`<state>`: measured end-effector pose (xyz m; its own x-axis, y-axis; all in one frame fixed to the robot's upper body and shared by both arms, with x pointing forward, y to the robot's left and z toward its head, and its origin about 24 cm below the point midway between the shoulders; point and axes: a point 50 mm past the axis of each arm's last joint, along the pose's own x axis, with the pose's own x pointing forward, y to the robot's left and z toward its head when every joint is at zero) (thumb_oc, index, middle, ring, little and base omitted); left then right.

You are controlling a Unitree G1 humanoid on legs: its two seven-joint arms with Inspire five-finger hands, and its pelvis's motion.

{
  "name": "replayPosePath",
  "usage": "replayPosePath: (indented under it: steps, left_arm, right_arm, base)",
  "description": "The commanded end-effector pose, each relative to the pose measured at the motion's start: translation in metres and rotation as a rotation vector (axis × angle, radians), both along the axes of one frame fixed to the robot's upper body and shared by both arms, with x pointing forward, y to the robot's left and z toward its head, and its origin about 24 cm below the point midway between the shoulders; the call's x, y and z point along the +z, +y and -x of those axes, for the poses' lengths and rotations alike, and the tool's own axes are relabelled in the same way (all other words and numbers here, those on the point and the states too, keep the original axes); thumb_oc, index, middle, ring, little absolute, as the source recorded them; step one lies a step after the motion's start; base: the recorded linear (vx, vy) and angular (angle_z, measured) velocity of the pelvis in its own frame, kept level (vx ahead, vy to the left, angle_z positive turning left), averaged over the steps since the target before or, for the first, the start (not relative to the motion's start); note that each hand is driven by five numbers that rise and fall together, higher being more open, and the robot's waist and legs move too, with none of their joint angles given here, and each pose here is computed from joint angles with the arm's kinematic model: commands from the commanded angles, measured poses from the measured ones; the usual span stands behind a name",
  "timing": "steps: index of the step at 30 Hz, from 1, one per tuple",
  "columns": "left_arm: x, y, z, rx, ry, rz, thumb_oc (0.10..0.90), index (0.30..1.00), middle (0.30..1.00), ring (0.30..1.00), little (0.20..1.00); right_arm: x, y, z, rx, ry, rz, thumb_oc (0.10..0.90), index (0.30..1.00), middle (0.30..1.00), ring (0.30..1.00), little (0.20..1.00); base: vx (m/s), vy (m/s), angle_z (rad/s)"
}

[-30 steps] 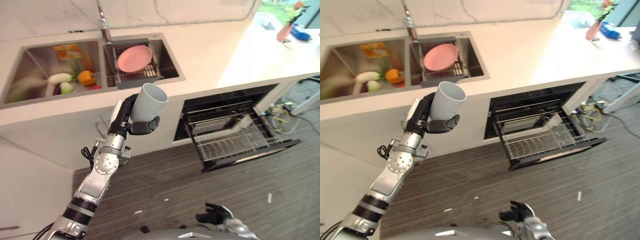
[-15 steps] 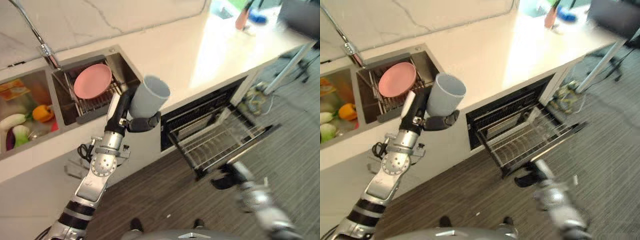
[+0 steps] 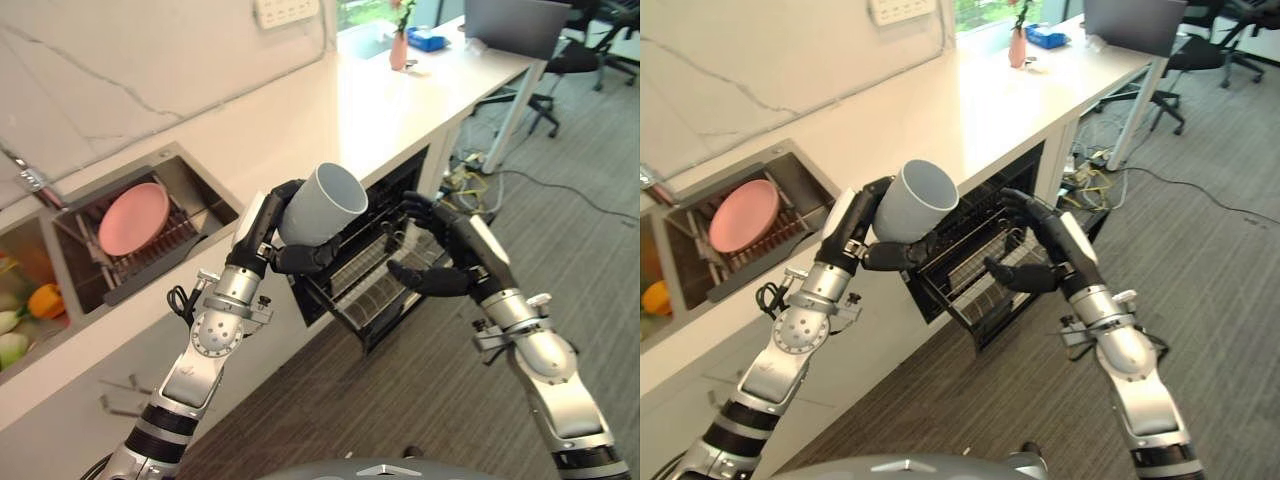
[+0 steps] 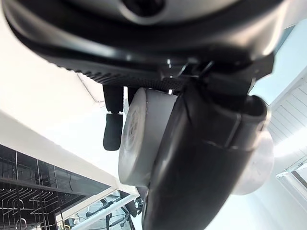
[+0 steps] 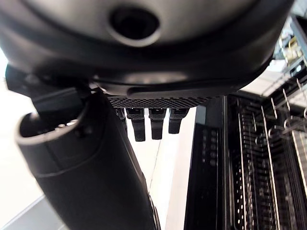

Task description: Place the dishes in the dishwasher.

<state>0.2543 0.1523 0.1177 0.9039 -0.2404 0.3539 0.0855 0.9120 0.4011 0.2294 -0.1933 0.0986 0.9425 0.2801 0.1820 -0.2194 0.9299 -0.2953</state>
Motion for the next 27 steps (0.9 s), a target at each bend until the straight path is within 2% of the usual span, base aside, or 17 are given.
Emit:
replayPosePath:
  steps: [1, 4, 5, 8, 15, 24, 27]
  left_arm:
    - [0.069, -0.005, -0.004, -0.048, -0.364, 0.048, 0.400, 0.300, 0.300, 0.300, 0.300]
    - [0.070, -0.008, -0.005, -0.056, -0.372, 0.052, 0.400, 0.300, 0.300, 0.300, 0.300]
    - [0.073, -0.014, -0.006, -0.075, -0.388, 0.058, 0.400, 0.300, 0.300, 0.300, 0.300]
    - [0.074, -0.024, -0.007, -0.099, -0.397, 0.065, 0.400, 0.300, 0.300, 0.300, 0.300]
    - [0.065, -0.033, -0.010, -0.108, -0.369, 0.053, 0.400, 0.300, 0.300, 0.300, 0.300]
    - [0.053, -0.033, -0.015, -0.081, -0.328, 0.025, 0.400, 0.300, 0.300, 0.300, 0.300]
    - [0.043, -0.027, -0.020, -0.026, -0.281, 0.033, 0.400, 0.300, 0.300, 0.300, 0.300]
  right_arm:
    - [0.063, -0.001, -0.001, 0.004, -0.362, -0.181, 0.800, 0.900, 0.900, 0.900, 0.900]
    - [0.064, 0.002, -0.002, 0.014, -0.368, -0.214, 0.800, 0.900, 0.900, 0.900, 0.900]
    - [0.064, 0.010, -0.003, 0.047, -0.367, -0.296, 0.800, 0.900, 0.900, 0.900, 0.900]
    - [0.069, 0.021, -0.003, 0.100, -0.379, -0.401, 0.800, 0.900, 0.900, 0.900, 0.900]
    - [0.072, 0.034, -0.003, 0.176, -0.368, -0.591, 0.800, 0.900, 0.900, 0.900, 0.900]
    - [0.077, 0.041, 0.000, 0.247, -0.361, -0.667, 0.800, 0.900, 0.900, 0.900, 0.900]
    - [0.079, 0.044, 0.002, 0.286, -0.357, -0.700, 0.800, 0.900, 0.900, 0.900, 0.900]
  base:
    - [0.00, -0.002, 0.10]
    - [0.00, 0.001, 0.05]
    - [0.00, 0.000, 0.00]
    - [0.00, 0.000, 0.00]
    - [0.00, 0.000, 0.00]
    - [0.00, 0.000, 0.00]
    - [0.00, 0.000, 0.00]
